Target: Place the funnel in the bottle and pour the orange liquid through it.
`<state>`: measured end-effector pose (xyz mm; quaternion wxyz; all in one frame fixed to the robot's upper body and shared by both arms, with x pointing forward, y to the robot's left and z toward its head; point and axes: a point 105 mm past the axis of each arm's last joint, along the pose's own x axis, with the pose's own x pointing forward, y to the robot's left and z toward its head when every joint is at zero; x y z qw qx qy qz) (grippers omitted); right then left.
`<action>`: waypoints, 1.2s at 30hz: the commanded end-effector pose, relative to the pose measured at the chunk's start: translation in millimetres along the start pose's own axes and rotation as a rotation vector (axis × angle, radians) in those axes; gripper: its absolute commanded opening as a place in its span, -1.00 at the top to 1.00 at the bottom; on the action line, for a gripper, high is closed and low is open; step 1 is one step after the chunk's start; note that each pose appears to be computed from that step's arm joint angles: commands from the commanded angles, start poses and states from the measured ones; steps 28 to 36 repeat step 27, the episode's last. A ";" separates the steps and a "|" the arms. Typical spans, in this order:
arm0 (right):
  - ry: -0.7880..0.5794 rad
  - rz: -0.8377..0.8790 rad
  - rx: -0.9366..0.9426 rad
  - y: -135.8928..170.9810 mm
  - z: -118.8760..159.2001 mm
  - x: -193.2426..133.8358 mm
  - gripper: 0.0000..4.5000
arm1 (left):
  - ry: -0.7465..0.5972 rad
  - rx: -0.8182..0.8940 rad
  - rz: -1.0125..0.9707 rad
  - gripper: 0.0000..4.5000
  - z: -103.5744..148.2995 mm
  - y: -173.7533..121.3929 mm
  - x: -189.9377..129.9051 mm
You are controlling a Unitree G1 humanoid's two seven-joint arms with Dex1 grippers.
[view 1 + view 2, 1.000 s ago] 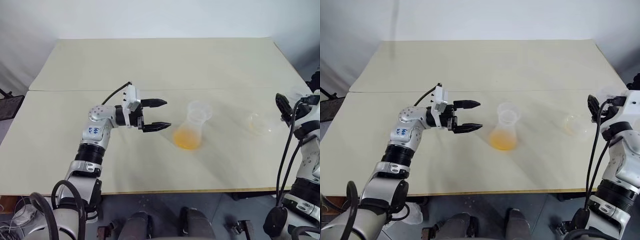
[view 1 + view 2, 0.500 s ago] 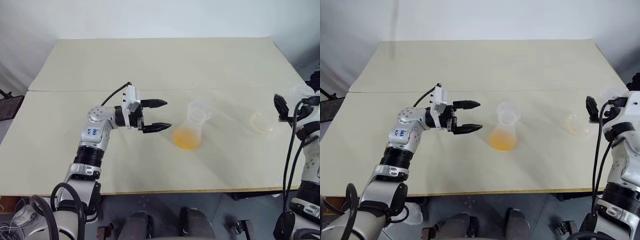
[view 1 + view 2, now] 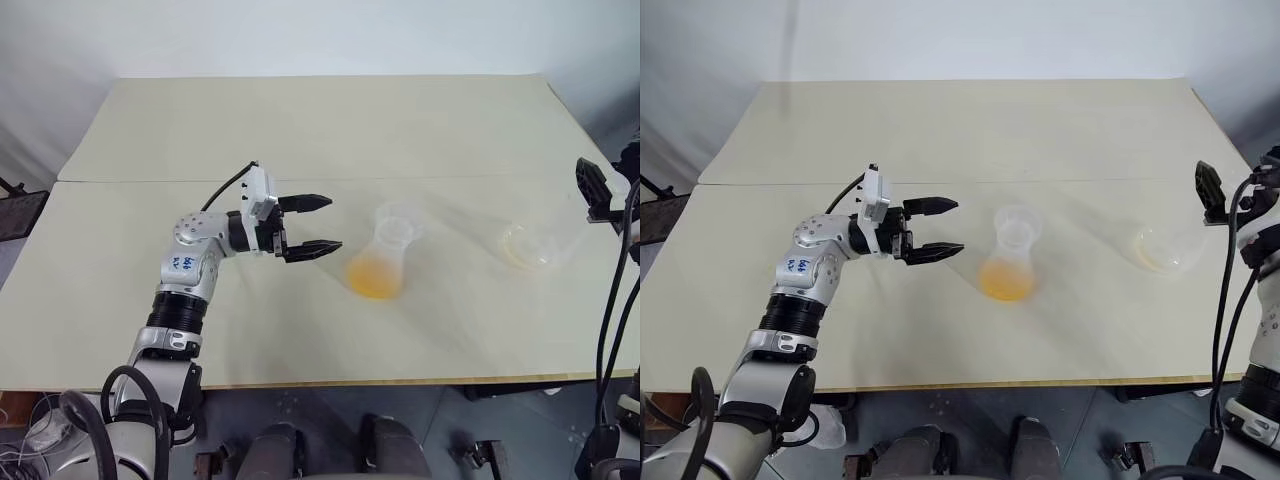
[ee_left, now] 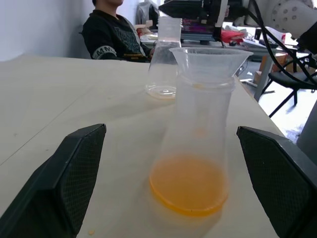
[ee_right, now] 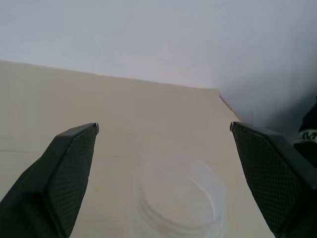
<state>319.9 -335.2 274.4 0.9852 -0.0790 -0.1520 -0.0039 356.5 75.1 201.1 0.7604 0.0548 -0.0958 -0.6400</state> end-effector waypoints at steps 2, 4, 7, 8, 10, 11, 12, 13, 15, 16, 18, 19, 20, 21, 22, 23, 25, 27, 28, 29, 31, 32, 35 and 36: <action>-0.070 0.200 -0.040 26.6 41.5 -13.4 -0.98 | -0.004 0.016 0.057 -1.00 11.7 7.1 -8.9; -0.058 0.285 -0.048 38.5 45.4 -22.8 -0.98 | -0.012 -0.002 0.067 -1.00 14.5 8.9 -14.6; -0.015 0.475 -0.071 68.9 42.7 -52.0 -0.98 | 0.020 -0.011 0.038 -1.00 10.3 3.0 -35.3; 0.027 0.555 -0.079 81.6 35.8 -65.2 -0.98 | 0.034 -0.020 0.037 -1.00 8.2 1.4 -42.3; 0.093 0.673 -0.050 100.3 24.6 -87.5 -0.98 | 0.054 -0.022 0.043 -1.00 5.5 -0.8 -51.1; 0.118 0.722 -0.024 108.6 17.3 -99.3 -0.98 | 0.053 -0.025 0.047 -1.00 4.2 -2.1 -55.5; 0.154 0.750 0.002 113.2 6.5 -109.8 -0.98 | 0.052 -0.027 0.051 -1.00 1.9 -3.6 -60.8; 0.179 0.765 0.017 115.6 -0.5 -116.9 -0.98 | 0.051 -0.028 0.052 -1.00 0.4 -4.5 -64.0; 0.242 0.769 0.004 115.3 -22.9 -129.0 -0.98 | 0.031 -0.023 0.048 -1.00 -4.1 -9.9 -71.8; 0.263 0.769 0.002 114.7 -30.7 -132.8 -0.98 | 0.022 -0.017 0.047 -1.00 -5.6 -11.9 -74.0; 0.279 0.770 0.003 112.9 -47.4 -139.2 -0.98 | 0.036 -0.028 0.022 -1.00 -12.6 -19.1 -79.4; 0.277 0.765 -0.006 111.6 -53.8 -140.5 -0.98 | 0.048 -0.038 0.011 -1.00 -16.3 -21.8 -81.9; 0.285 0.777 -0.004 111.3 -60.2 -143.1 -0.98 | 0.063 -0.050 0.008 -1.00 -20.4 -23.9 -84.7; 0.289 0.786 -0.004 111.2 -64.1 -144.6 -0.98 | 0.072 -0.056 0.009 -1.00 -22.8 -24.7 -86.3; 0.289 0.796 -0.018 110.8 -66.1 -145.5 -0.98 | 0.075 -0.054 0.009 -1.00 -23.5 -24.8 -87.2; 0.290 0.802 -0.029 109.5 -68.3 -145.7 -0.98 | 0.078 -0.049 0.012 -1.00 -23.7 -24.4 -87.7; 0.272 0.797 -0.037 106.4 -69.9 -143.0 -0.98 | 0.075 -0.042 0.015 -1.00 -22.7 -23.5 -88.4; 0.270 0.791 -0.037 103.4 -72.1 -140.6 -0.98 | 0.064 -0.029 0.011 -1.00 -20.0 -24.4 -88.6; 0.270 0.791 -0.037 103.4 -72.1 -140.6 -0.98 | 0.064 -0.029 0.011 -1.00 -20.0 -24.4 -88.6; 0.270 0.791 -0.037 103.4 -72.1 -140.6 -0.98 | 0.064 -0.029 0.011 -1.00 -20.0 -24.4 -88.6; 0.270 0.791 -0.037 103.4 -72.1 -140.6 -0.98 | 0.064 -0.029 0.011 -1.00 -20.0 -24.4 -88.6; 0.270 0.791 -0.037 103.4 -72.1 -140.6 -0.98 | 0.064 -0.029 0.011 -1.00 -20.0 -24.4 -88.6; 0.270 0.791 -0.037 103.4 -72.1 -140.6 -0.98 | 0.064 -0.029 0.011 -1.00 -20.0 -24.4 -88.6; 0.270 0.791 -0.037 103.4 -72.1 -140.6 -0.98 | 0.064 -0.029 0.011 -1.00 -20.0 -24.4 -88.6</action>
